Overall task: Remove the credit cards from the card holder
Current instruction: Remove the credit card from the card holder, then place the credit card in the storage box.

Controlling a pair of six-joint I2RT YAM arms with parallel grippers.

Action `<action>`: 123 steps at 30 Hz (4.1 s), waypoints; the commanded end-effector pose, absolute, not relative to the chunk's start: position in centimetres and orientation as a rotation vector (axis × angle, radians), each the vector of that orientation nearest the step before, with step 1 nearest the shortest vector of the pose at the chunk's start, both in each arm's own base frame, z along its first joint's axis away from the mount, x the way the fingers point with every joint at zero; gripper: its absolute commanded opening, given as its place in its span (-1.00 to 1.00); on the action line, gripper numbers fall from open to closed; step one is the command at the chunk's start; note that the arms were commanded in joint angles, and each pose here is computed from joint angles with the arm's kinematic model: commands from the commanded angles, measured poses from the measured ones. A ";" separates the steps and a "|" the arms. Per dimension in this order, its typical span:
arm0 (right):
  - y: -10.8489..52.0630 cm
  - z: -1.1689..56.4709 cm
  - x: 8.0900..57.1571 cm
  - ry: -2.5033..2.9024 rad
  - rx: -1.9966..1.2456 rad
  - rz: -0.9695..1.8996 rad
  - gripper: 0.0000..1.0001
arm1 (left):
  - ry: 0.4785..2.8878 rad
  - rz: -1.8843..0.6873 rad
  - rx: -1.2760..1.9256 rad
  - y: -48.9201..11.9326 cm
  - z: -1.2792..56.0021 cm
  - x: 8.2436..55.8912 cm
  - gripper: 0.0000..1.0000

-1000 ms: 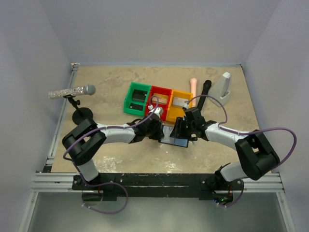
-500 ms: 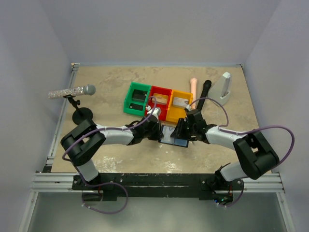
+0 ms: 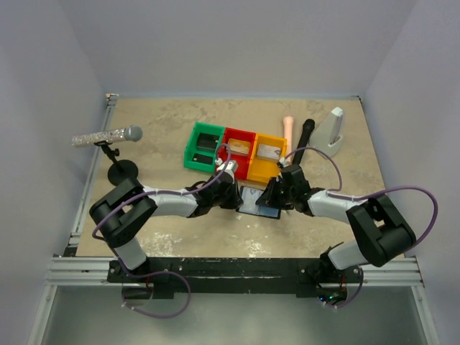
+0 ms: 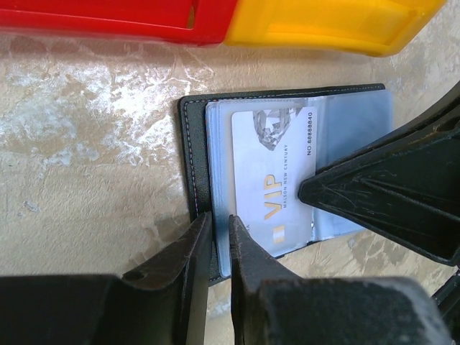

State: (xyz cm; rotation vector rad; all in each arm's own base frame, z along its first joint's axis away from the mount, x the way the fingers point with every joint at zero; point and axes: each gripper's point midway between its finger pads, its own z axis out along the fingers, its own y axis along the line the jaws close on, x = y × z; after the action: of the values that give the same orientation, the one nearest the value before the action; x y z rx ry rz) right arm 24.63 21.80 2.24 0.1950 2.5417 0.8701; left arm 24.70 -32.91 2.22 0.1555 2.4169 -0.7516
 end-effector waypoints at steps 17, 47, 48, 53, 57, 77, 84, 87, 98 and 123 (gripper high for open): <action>21.3 2.4 22.5 2.540 0.052 0.924 -1.00 | 2.523 -0.763 0.147 -29.1 0.9 19.8 -0.60; 19.2 5.6 20.6 2.558 0.028 0.833 -1.00 | 2.369 -0.810 0.178 -29.2 6.3 20.9 -0.53; 19.0 5.7 20.6 2.560 0.030 0.823 -1.00 | 2.362 -0.827 0.189 -29.5 6.6 20.9 -0.52; 18.7 5.7 20.6 2.570 0.033 0.790 -1.00 | 2.284 -1.067 0.302 -33.3 8.9 20.2 -0.44; 18.7 5.3 20.6 2.589 0.051 0.786 -1.00 | 2.262 -1.195 0.414 -36.5 9.9 19.2 -0.42; 17.9 6.6 19.9 2.587 0.062 0.763 -1.00 | 2.539 -0.991 0.387 -36.6 2.4 18.8 -0.48; 17.2 7.3 19.3 2.605 0.082 0.722 -1.00 | 2.554 -0.945 0.358 -36.1 2.0 19.2 -0.49; 16.7 8.0 19.0 2.606 0.088 0.701 -1.00 | 2.553 -0.937 0.338 -35.8 2.2 19.5 -0.49; 15.8 12.7 18.4 2.511 0.059 0.704 -1.00 | 2.465 -0.975 0.350 -35.9 5.1 20.0 -0.39; 22.3 23.4 11.1 2.170 -0.653 1.458 -1.00 | 1.692 -1.433 0.582 -32.0 25.5 15.4 0.24</action>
State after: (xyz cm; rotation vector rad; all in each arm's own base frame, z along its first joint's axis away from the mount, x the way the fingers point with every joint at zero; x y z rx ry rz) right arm 13.04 21.03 20.89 -0.4472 2.2811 1.2705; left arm 17.82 -30.43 19.30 0.3523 1.9371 -1.2500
